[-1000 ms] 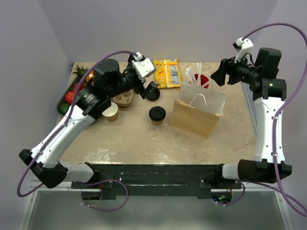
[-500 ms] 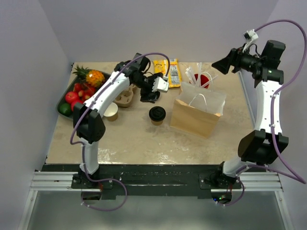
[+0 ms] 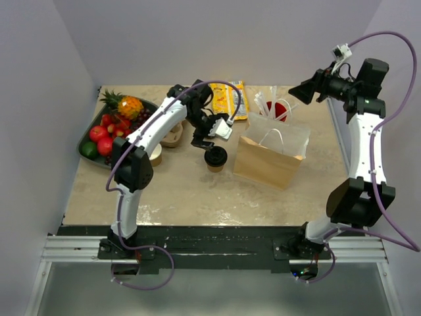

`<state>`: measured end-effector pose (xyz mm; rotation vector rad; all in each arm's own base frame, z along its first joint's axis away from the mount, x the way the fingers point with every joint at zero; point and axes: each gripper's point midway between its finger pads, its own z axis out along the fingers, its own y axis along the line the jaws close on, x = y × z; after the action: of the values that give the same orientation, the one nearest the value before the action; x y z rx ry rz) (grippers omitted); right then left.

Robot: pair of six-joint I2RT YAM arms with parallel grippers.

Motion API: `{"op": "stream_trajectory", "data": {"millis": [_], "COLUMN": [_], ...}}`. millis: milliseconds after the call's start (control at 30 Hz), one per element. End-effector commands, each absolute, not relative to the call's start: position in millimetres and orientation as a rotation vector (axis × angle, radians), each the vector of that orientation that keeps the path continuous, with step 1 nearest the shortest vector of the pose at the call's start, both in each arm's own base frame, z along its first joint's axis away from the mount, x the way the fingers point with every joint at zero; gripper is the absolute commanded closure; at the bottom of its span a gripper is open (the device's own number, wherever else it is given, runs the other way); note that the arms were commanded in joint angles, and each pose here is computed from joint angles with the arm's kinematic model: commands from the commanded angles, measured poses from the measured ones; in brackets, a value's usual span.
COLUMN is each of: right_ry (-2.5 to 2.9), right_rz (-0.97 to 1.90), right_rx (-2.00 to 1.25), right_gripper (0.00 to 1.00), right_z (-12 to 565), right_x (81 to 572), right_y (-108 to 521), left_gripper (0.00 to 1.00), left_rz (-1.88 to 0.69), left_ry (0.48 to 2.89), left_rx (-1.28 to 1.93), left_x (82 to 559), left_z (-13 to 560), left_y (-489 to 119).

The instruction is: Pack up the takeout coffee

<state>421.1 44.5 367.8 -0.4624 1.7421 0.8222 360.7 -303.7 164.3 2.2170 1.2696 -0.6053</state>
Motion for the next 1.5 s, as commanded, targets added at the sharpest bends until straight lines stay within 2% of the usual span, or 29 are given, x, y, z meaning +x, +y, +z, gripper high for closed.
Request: {"op": "stream_trajectory", "data": {"millis": [0, 267, 500, 900, 1167, 1467], "right_ry": [1.701, 1.709, 1.718, 1.692, 1.706, 1.698], "right_rz": [0.811, 0.817, 0.843, 0.909, 0.919, 0.948], "right_rx": [-0.503, -0.495, -0.498, -0.528, -0.511, -0.51], "right_gripper": [0.15, 0.15, 0.15, 0.15, 0.15, 0.15], "right_z": [381.9, 380.5, 375.8, 377.7, 372.0, 371.7], "right_x": [416.0, 417.1, 417.7, 414.6, 417.2, 422.3], "right_y": [48.0, 47.1, 48.8, 55.1, 54.2, 54.2], "left_gripper": [0.12, 0.17, 0.19, 0.18, 0.16, 0.15], "left_rz": [-0.683, -0.667, -0.719, -0.716, -0.64, -0.748], "left_ry": [1.222, 1.228, 1.256, 1.267, 1.159, 1.226], "left_rx": [2.238, 2.208, 2.25, 2.294, 2.162, 2.252], "left_x": [350.9, 358.7, 342.9, 333.8, 348.1, 324.8], "left_z": [155.3, 147.1, 137.8, 126.3, 182.2, 154.9], "left_y": [-308.5, -319.3, -313.2, -309.4, -328.8, -318.5]}}
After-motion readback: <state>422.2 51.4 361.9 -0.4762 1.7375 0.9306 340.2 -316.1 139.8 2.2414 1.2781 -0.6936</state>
